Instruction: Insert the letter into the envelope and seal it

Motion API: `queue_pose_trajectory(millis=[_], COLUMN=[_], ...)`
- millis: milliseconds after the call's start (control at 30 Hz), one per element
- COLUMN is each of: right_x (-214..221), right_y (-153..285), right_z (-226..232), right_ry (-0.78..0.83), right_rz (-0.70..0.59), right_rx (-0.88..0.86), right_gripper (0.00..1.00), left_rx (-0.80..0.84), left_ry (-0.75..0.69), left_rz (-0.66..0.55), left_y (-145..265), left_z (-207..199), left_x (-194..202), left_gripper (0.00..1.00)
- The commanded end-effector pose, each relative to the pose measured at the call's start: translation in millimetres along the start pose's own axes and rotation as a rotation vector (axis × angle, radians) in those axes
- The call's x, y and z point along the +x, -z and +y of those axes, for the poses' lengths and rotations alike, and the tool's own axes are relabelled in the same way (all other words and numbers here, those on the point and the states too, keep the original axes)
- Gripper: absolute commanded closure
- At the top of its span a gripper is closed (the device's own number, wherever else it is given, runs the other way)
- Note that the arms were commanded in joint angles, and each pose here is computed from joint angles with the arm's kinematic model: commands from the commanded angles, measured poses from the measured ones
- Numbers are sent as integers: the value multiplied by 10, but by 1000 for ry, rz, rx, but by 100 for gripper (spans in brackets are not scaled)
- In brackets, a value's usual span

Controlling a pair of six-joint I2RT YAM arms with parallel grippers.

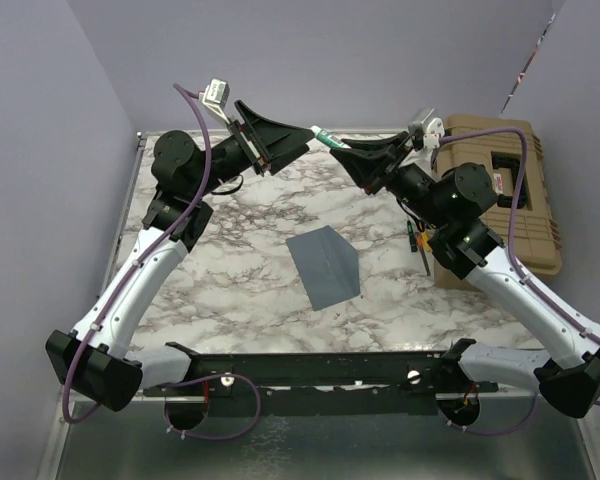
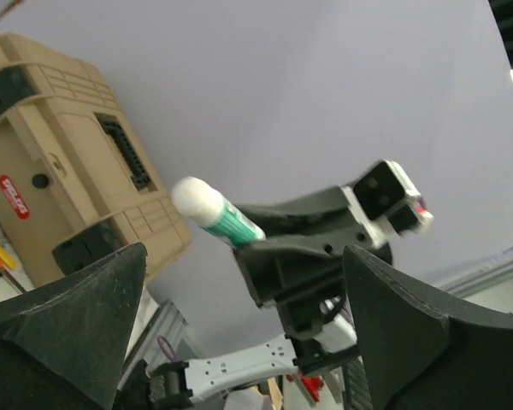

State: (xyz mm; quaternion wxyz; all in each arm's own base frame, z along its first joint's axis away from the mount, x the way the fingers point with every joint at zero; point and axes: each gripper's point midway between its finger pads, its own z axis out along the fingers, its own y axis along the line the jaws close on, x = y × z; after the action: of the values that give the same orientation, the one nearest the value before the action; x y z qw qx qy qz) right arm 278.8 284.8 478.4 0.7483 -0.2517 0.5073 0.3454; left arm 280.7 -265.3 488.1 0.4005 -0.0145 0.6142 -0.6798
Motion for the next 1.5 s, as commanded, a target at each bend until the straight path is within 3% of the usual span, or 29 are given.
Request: queue_pose_trajectory(millis=[0,400,467,600,733,867,1033,1100,1200,1300,1367,1467], right_x=[3,-31,-4,58,57,46,68,78,85,100,98,52], right_y=[117,152,158,196,215,207,190,184,180,173,162,168], right_z=[155,245,267,301,313,307,300,293,307,299,276,246], right_ry=[-163,-211,-213,-192,-180,-170,-163,-161,-162,-163,-164,-148], right_rz=[3,-13,-3,20,35,40,47,49,53,56,51,3], right_rx=[-152,-242,-257,-312,-371,-387,-391,-391,-401,-399,-383,-361], right_gripper=[100,100,100,100,100,100,100,100,100,99,90,47], left_rx=[117,98,101,118,104,103,81,76,74,75,74,59], left_ry=[43,117,121,112,115,111,112,111,111,108,108,140], left_rz=[89,111,113,134,156,167,177,181,182,187,186,165], left_y=[53,48,50,55,76,97,107,109,101,97,98,97], left_z=[-197,-114,-126,-165,-111,-105,-37,-15,1,2,9,41], left_x=[135,170,172,193,245,274,309,321,321,325,327,316], left_gripper=[5,16,26,62,73,74,59,59,74,97,100,100])
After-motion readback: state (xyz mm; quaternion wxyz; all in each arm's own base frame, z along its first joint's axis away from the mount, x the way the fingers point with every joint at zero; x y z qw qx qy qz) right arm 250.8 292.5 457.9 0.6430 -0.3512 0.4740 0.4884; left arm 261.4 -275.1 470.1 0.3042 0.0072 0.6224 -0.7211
